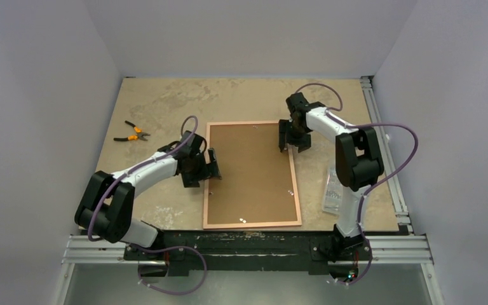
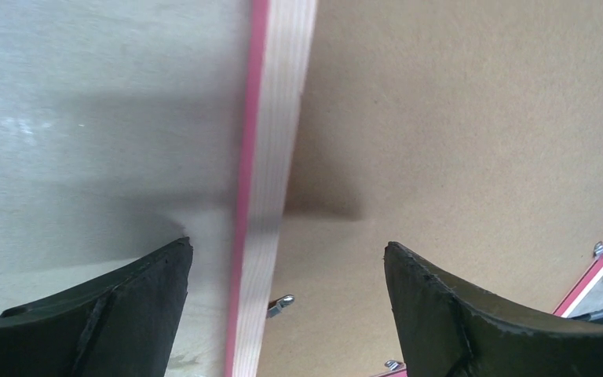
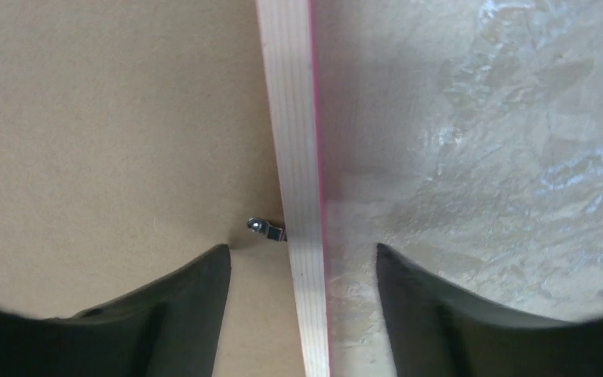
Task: Put the photo into the frame
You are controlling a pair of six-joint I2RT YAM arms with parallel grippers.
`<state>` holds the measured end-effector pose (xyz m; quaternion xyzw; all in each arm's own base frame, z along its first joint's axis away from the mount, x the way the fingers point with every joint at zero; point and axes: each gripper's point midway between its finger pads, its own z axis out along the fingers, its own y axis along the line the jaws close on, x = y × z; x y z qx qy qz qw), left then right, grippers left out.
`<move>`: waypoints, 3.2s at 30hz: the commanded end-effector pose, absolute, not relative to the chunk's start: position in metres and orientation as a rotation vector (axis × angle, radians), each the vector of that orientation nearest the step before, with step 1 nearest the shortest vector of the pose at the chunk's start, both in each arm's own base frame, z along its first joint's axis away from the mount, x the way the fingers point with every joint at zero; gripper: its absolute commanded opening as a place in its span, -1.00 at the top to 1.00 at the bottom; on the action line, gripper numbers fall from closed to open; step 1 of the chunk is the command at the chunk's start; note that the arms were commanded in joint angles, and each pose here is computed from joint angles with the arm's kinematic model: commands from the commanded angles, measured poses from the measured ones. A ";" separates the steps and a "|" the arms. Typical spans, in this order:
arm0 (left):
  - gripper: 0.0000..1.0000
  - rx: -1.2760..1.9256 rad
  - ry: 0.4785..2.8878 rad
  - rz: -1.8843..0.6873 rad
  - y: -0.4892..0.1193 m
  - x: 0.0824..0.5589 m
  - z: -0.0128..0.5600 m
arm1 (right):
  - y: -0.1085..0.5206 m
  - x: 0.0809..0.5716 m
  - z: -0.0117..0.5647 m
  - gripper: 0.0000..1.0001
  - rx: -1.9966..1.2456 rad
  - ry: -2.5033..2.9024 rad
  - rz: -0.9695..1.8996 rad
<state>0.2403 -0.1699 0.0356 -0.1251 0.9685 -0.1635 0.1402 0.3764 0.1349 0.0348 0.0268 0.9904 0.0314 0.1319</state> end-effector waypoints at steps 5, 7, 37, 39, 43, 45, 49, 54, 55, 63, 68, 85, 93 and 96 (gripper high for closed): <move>-0.82 -0.380 2.697 -0.466 -0.154 0.285 0.068 | 0.144 0.375 0.075 -0.74 0.124 2.785 0.394; -0.82 -0.373 2.690 -0.445 -0.153 0.297 0.074 | 0.147 0.370 0.072 -0.76 0.129 2.793 0.437; 0.13 -0.359 2.784 -0.089 -0.138 0.368 0.032 | 0.160 0.350 0.055 -0.80 0.104 2.840 0.587; 0.38 -0.366 2.805 -0.071 -0.135 0.366 0.026 | 0.161 0.349 0.055 -0.80 0.100 2.842 0.589; 0.66 -0.370 2.839 -0.060 -0.134 0.362 0.016 | 0.160 0.348 0.055 -0.80 0.096 2.843 0.586; 0.81 -0.371 2.850 -0.054 -0.133 0.360 0.013 | 0.160 0.348 0.055 -0.79 0.095 2.846 0.585; 1.00 -0.374 2.847 -0.075 -0.133 0.362 0.013 | 0.159 0.347 0.055 -0.79 0.093 2.845 0.582; 1.00 -0.405 2.827 -0.277 -0.143 0.365 0.019 | 0.157 0.344 0.056 -0.79 0.083 2.844 0.574; 1.00 -0.419 2.813 -0.312 -0.144 0.366 0.022 | 0.157 0.343 0.057 -0.80 0.082 2.844 0.573; -0.18 -0.430 2.708 -0.476 -0.147 0.370 0.048 | 0.157 0.340 0.058 -0.79 0.075 2.841 0.584; -0.13 -0.466 2.683 -0.395 -0.135 0.372 0.050 | 0.157 0.338 0.055 -0.80 0.070 2.848 0.584; 0.10 -0.389 2.812 -0.113 -0.123 0.370 0.024 | 0.158 0.336 0.051 -0.78 0.065 2.865 0.593; 0.11 -0.342 2.948 0.023 -0.124 0.350 0.002 | 0.159 0.336 0.051 -0.78 0.064 2.865 0.601; 0.19 -0.304 2.958 0.066 -0.124 0.347 0.001 | 0.160 0.336 0.051 -0.77 0.066 2.867 0.608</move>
